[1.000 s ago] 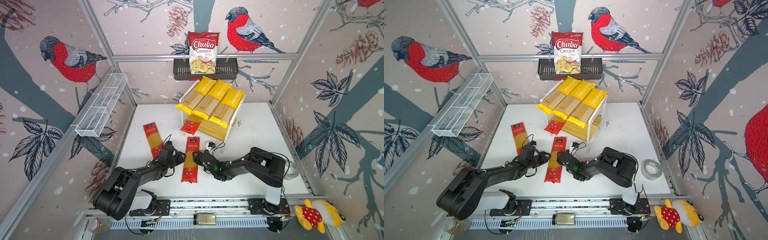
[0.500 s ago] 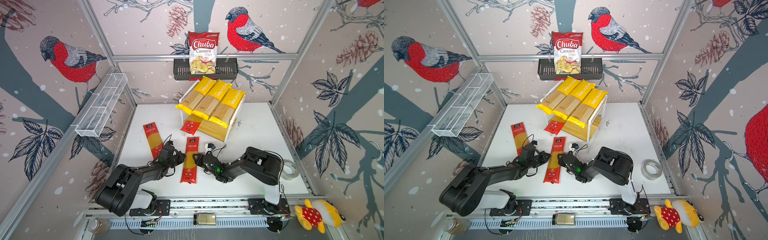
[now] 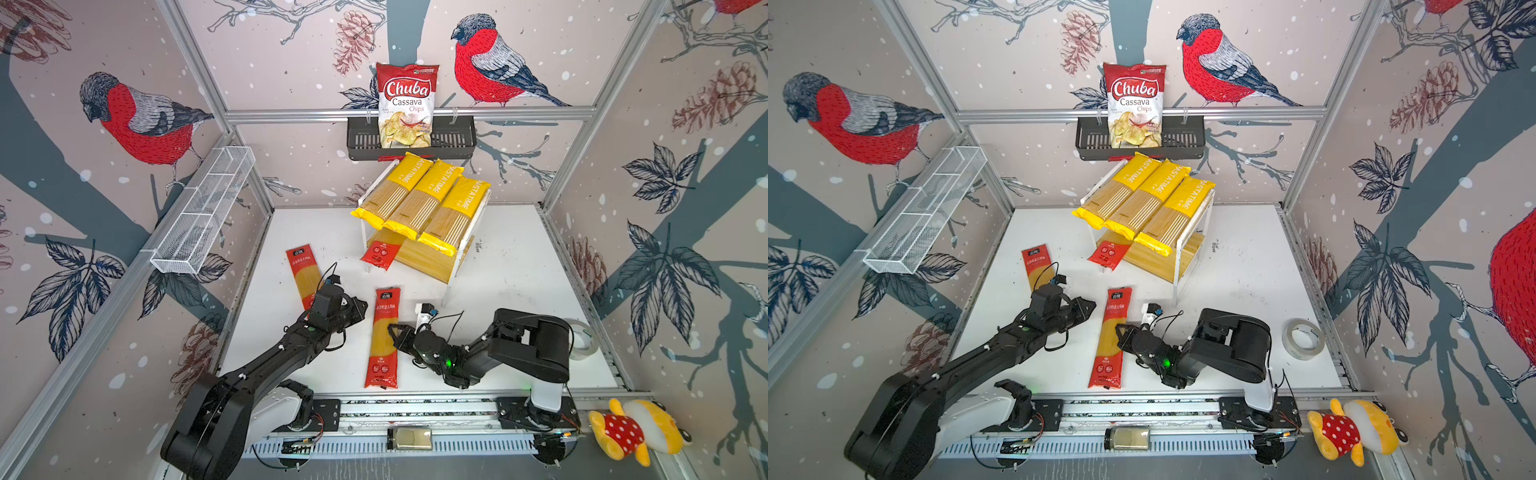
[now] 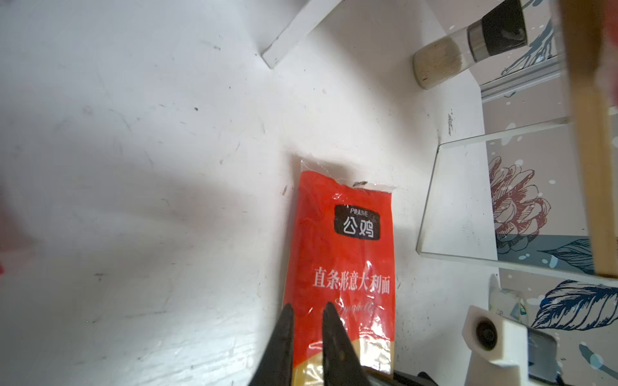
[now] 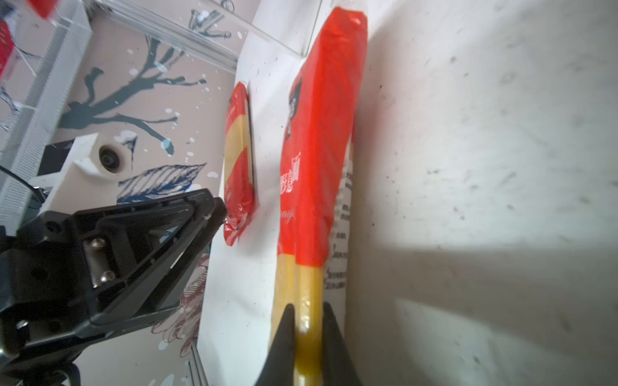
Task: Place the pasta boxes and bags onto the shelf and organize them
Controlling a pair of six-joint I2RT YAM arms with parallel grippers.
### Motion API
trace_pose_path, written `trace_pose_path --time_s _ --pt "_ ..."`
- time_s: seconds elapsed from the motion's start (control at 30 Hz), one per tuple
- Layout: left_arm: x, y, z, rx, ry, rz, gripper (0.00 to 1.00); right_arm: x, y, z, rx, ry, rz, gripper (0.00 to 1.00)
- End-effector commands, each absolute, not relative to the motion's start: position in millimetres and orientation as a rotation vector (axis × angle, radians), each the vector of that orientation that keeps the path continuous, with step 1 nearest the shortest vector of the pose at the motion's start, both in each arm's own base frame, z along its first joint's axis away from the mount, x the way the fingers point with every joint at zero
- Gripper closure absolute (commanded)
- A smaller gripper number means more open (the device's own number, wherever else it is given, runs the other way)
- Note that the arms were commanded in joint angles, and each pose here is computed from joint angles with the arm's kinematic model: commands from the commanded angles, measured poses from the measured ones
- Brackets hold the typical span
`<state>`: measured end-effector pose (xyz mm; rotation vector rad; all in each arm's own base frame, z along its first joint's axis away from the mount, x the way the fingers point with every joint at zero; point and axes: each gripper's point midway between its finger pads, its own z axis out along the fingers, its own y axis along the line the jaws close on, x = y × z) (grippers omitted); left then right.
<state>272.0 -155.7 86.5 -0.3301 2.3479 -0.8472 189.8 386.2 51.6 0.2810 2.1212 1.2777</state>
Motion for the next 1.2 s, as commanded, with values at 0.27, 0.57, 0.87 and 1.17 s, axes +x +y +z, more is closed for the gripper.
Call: trace_pose_path --time_s 0.27,0.57,0.87,1.17 --pt "269 -144 137 -0.3 2.245 -0.811 0.8 190 376 135 0.421 1.834 1.42 1.0" --pt "269 -141 164 -0.276 2.172 -0.819 0.78 176 378 159 0.366 1.817 1.41 1.0" --pt "269 -139 185 -0.273 2.113 -0.837 0.68 176 372 190 0.329 1.742 1.386 1.0" --pt "269 -131 216 -0.315 1.93 -1.072 0.44 193 358 237 0.372 1.568 1.403 1.0"
